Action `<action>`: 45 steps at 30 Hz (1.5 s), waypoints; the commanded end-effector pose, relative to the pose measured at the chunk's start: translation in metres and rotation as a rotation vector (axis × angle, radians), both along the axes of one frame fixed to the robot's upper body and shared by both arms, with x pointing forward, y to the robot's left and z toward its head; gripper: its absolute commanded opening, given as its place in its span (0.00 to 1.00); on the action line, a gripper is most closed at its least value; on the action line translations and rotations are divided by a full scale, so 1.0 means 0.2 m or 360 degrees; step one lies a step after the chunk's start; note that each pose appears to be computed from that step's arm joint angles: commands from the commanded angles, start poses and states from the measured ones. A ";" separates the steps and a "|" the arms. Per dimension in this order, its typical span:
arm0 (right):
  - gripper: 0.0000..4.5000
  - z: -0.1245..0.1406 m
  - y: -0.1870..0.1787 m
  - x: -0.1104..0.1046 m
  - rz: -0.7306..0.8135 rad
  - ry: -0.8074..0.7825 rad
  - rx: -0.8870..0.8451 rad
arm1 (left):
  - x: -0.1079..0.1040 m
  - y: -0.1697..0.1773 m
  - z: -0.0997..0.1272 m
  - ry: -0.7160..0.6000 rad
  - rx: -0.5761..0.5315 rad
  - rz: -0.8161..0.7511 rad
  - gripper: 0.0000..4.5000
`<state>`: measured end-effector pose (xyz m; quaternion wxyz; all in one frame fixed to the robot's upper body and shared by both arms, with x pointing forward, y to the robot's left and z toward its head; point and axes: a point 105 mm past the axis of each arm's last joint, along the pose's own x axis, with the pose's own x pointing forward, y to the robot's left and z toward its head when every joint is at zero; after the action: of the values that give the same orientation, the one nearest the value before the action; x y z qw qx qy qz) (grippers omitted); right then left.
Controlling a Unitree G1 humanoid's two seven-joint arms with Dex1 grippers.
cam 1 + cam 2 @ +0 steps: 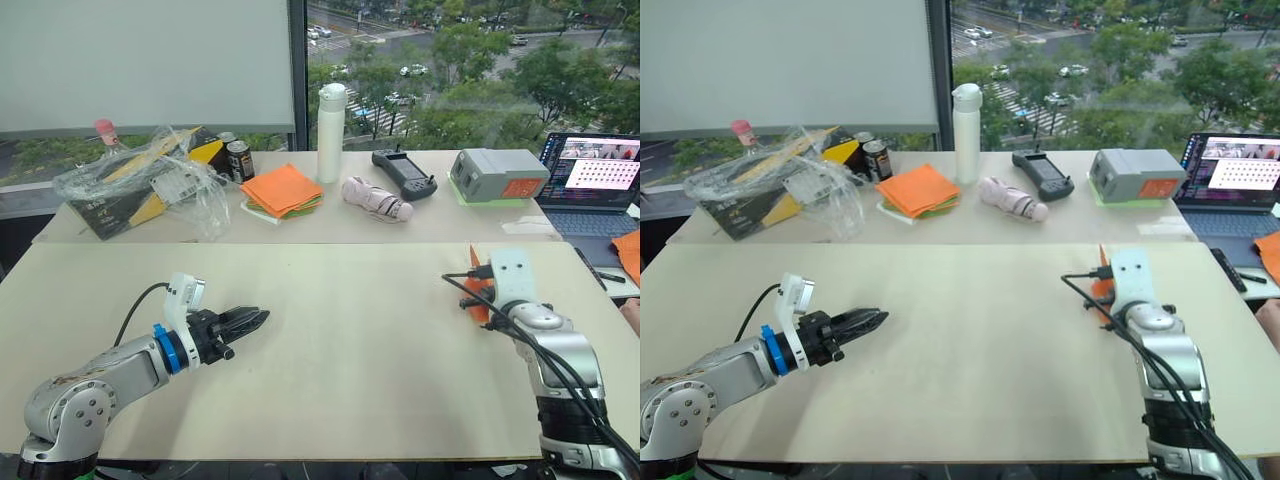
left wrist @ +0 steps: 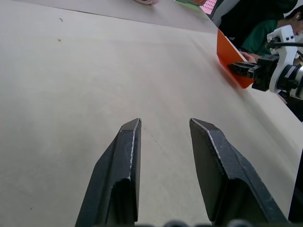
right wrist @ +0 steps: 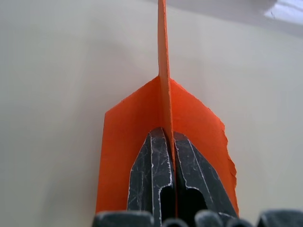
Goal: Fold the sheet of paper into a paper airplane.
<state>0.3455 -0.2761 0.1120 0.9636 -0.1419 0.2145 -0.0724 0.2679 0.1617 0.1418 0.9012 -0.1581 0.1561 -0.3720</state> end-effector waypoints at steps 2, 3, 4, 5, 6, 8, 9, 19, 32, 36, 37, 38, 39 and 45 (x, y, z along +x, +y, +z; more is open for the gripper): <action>0.00 0.06 -0.07 -0.01 -0.0114 -0.0084 -0.0026 | 0.01 0.00 0.04 -0.0062 0.0012 -0.0013 0.38; 0.00 0.05 -0.07 -0.01 -0.0119 -0.0081 -0.0014 | 0.01 0.00 0.04 -0.0062 0.0013 -0.0013 0.38; 0.07 0.05 -0.07 -0.01 -0.0123 -0.0078 -0.0007 | 0.01 0.00 0.04 -0.0061 0.0015 -0.0012 0.38; 0.15 0.05 -0.07 -0.01 -0.0126 -0.0079 -0.0003 | 0.01 0.00 0.04 -0.0060 0.0016 -0.0012 0.38; 0.21 0.04 -0.07 -0.01 -0.0130 -0.0080 0.0001 | 0.01 0.00 0.04 -0.0060 0.0016 -0.0010 0.38; 0.37 0.05 -0.07 -0.01 -0.0143 -0.0084 0.0001 | 0.01 0.00 0.04 -0.0062 0.0014 -0.0006 0.38; 0.45 0.05 -0.07 -0.01 -0.0155 -0.0088 0.0000 | 0.01 0.00 0.04 -0.0063 0.0013 -0.0004 0.38; 0.99 0.39 -0.03 0.04 -0.0197 -0.0535 -0.0301 | 0.02 0.02 0.05 -0.0077 -0.0010 0.0043 0.38; 0.99 0.49 0.82 0.05 0.0996 -0.0875 0.0490 | 0.07 0.07 0.10 -0.0175 -0.0089 0.0204 0.38; 0.99 0.44 0.97 0.02 0.1220 -0.0798 0.0595 | 0.10 0.09 0.12 -0.0231 -0.0058 0.0280 0.38; 0.99 0.43 0.98 0.02 0.1255 -0.0789 0.0604 | 0.11 0.10 0.12 -0.0240 -0.0045 0.0302 0.38; 0.99 0.42 1.00 0.02 0.1283 -0.0777 0.0611 | 0.11 0.11 0.13 -0.0260 -0.0031 0.0331 0.38; 0.99 0.42 1.01 0.02 0.1299 -0.0768 0.0617 | 0.12 0.11 0.13 -0.0274 -0.0024 0.0349 0.38; 0.99 0.36 1.06 -0.01 0.1404 -0.0680 0.0684 | 0.14 0.16 0.15 -0.0335 -0.0004 0.0473 0.38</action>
<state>0.3501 -0.0715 0.1757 0.9412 -0.0031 -0.0357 0.3359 0.2945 0.1894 0.1584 0.9524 -0.1474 0.0678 -0.2581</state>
